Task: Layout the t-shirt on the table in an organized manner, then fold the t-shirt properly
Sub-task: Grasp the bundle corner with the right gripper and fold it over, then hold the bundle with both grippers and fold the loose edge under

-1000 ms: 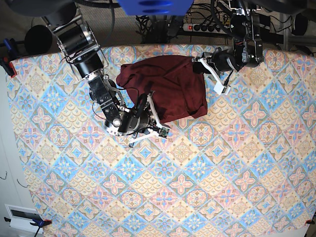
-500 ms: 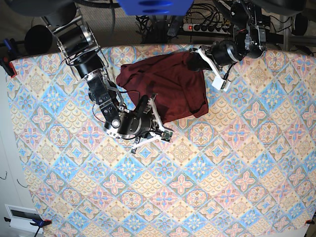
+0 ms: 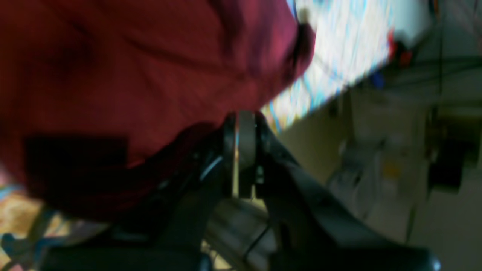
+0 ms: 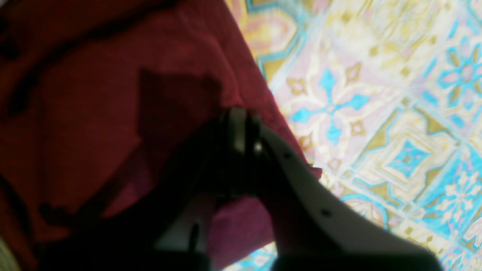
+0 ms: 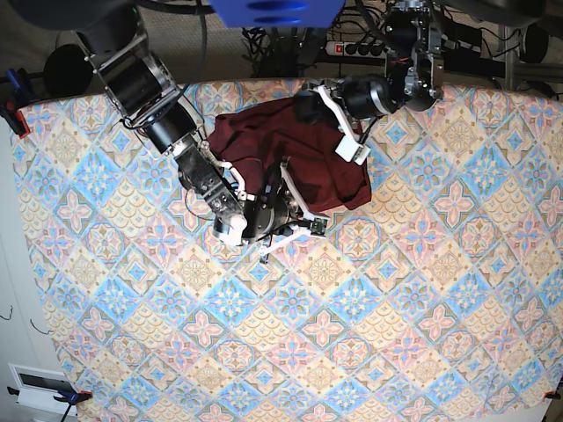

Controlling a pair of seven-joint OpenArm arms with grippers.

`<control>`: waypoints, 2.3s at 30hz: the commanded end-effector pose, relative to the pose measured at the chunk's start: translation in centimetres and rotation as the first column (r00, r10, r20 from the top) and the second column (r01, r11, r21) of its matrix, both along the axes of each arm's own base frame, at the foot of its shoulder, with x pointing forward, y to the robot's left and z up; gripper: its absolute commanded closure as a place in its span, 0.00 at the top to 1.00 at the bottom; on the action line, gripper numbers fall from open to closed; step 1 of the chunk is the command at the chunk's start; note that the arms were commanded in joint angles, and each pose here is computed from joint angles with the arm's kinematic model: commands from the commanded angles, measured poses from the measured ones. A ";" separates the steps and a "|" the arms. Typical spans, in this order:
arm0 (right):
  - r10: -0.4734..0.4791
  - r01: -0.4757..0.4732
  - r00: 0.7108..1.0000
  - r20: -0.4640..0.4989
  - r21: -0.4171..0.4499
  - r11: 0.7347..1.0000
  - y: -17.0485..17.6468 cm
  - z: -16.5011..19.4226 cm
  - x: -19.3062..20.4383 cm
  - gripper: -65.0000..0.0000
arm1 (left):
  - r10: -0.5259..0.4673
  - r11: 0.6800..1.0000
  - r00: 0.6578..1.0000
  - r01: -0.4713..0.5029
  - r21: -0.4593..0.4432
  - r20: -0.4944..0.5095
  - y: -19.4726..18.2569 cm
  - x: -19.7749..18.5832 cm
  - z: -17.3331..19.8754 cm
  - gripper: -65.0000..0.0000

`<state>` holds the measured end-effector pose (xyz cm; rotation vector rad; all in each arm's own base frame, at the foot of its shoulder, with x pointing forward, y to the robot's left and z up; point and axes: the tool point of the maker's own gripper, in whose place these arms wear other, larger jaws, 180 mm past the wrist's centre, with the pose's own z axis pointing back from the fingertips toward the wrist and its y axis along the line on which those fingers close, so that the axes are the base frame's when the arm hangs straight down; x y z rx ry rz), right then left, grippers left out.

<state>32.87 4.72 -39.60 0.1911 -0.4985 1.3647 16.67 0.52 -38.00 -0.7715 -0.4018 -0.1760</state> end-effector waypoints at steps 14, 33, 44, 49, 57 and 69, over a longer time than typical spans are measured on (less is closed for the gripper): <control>-0.062 0.058 0.998 -0.022 -0.140 0.988 -5.5 -2.0 2.3 0.01 | 0.007 0.975 0.994 -0.031 0.220 0.110 3.8 4.7 -4.7 0.00; -0.086 0.105 0.988 0.130 -0.149 0.983 -10.4 2.7 -0.9 0.01 | 0.055 0.978 0.966 -0.104 0.183 0.254 3.3 17.0 -1.5 0.00; -0.303 0.320 0.939 0.162 -0.086 0.944 -15.5 4.4 2.6 0.01 | 0.101 0.978 0.919 -0.161 0.130 0.380 3.8 16.1 3.2 0.00; -0.310 0.320 0.939 0.147 -0.050 0.946 -13.9 4.5 3.2 0.01 | 0.117 0.985 0.914 -0.156 0.071 0.389 2.2 14.8 4.3 0.00; -0.238 0.245 0.965 0.113 -0.050 0.968 -10.8 3.4 1.9 0.01 | 0.153 0.988 0.908 -0.153 -0.032 0.390 -1.0 17.1 5.9 0.00; -0.176 0.179 0.984 0.031 -0.091 0.980 -9.5 0.4 -1.8 0.01 | 0.170 0.982 0.921 -0.188 0.018 0.350 -0.5 21.7 3.3 0.00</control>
